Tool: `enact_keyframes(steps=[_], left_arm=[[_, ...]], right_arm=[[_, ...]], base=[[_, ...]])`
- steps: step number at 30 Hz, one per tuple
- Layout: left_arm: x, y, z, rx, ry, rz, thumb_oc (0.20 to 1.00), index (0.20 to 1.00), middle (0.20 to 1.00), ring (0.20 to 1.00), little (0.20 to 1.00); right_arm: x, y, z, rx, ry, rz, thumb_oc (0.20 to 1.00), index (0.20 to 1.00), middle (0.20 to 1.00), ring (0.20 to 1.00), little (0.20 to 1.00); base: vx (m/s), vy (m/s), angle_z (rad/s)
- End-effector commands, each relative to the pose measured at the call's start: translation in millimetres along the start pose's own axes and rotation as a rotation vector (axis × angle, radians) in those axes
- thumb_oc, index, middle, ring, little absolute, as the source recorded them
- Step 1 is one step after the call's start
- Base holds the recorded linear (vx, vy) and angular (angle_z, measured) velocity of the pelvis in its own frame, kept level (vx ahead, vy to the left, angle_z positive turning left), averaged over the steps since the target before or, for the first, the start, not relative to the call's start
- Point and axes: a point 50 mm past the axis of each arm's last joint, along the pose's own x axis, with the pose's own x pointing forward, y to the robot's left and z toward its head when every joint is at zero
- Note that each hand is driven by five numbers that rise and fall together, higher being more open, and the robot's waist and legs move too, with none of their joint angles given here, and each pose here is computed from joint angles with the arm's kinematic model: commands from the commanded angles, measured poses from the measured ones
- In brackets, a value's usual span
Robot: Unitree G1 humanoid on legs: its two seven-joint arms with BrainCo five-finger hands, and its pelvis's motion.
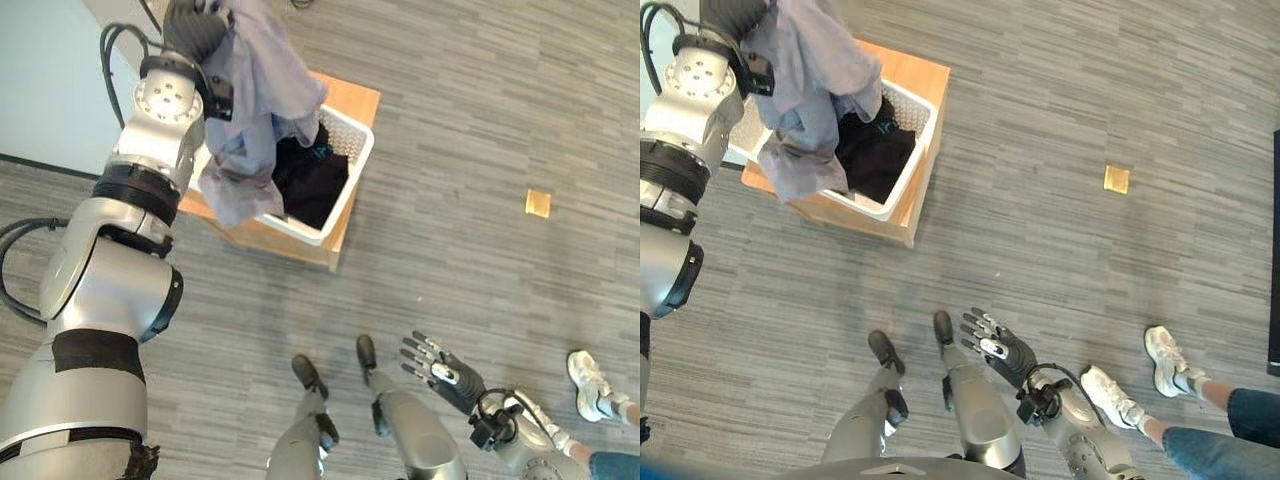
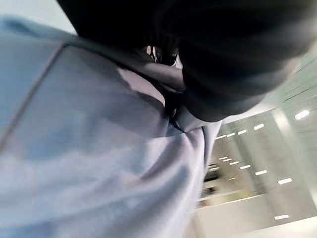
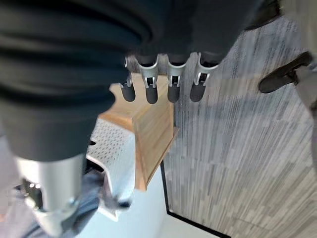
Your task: Pick up bed clothes into laundry basket.
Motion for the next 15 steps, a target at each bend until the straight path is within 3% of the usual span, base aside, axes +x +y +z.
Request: enact_keyframes(steps=[1, 3, 4, 8, 15], left_arm=[[4.8, 18.2, 13.4, 0.130, -0.042, 0.031, 0.200, 0.200, 0.200, 0.200, 0.200], [3.4, 16.6, 5.2, 0.156, -0.013, 0.014, 0.200, 0.200, 0.200, 0.200, 0.200], [0.1, 16.4, -12.1, 0.245, 0.059, -0.024, 1.000, 1.000, 1.000, 1.000, 1.000], [1.1, 14.7, -9.9, 0.378, 0.057, -0.052, 1.000, 1.000, 1.000, 1.000, 1.000], [5.8, 4.4, 22.5, 0.336, -0.077, -0.076, 1.000, 1.000, 1.000, 1.000, 1.000]], right_arm=[[-10.5, -2.3, 8.3, -0.016, -0.051, 0.008, 1.000, 1.000, 1.000, 1.000, 1.000], [-11.0, -3.1, 8.4, -0.021, -0.050, 0.006, 1.000, 1.000, 1.000, 1.000, 1.000], [-12.2, -4.5, 7.7, -0.030, -0.043, 0.001, 1.000, 1.000, 1.000, 1.000, 1.000], [-17.3, -8.5, 4.3, -0.030, -0.024, -0.017, 1.000, 1.000, 1.000, 1.000, 1.000], [-18.0, -12.0, 9.6, -0.048, -0.031, -0.021, 1.000, 1.000, 1.000, 1.000, 1.000]], base=[[0.00, 0.000, 0.00], [-0.03, -0.026, 0.03], [-0.04, -0.027, 0.05], [-0.02, -0.005, 0.08], [-0.01, 0.014, 0.08]])
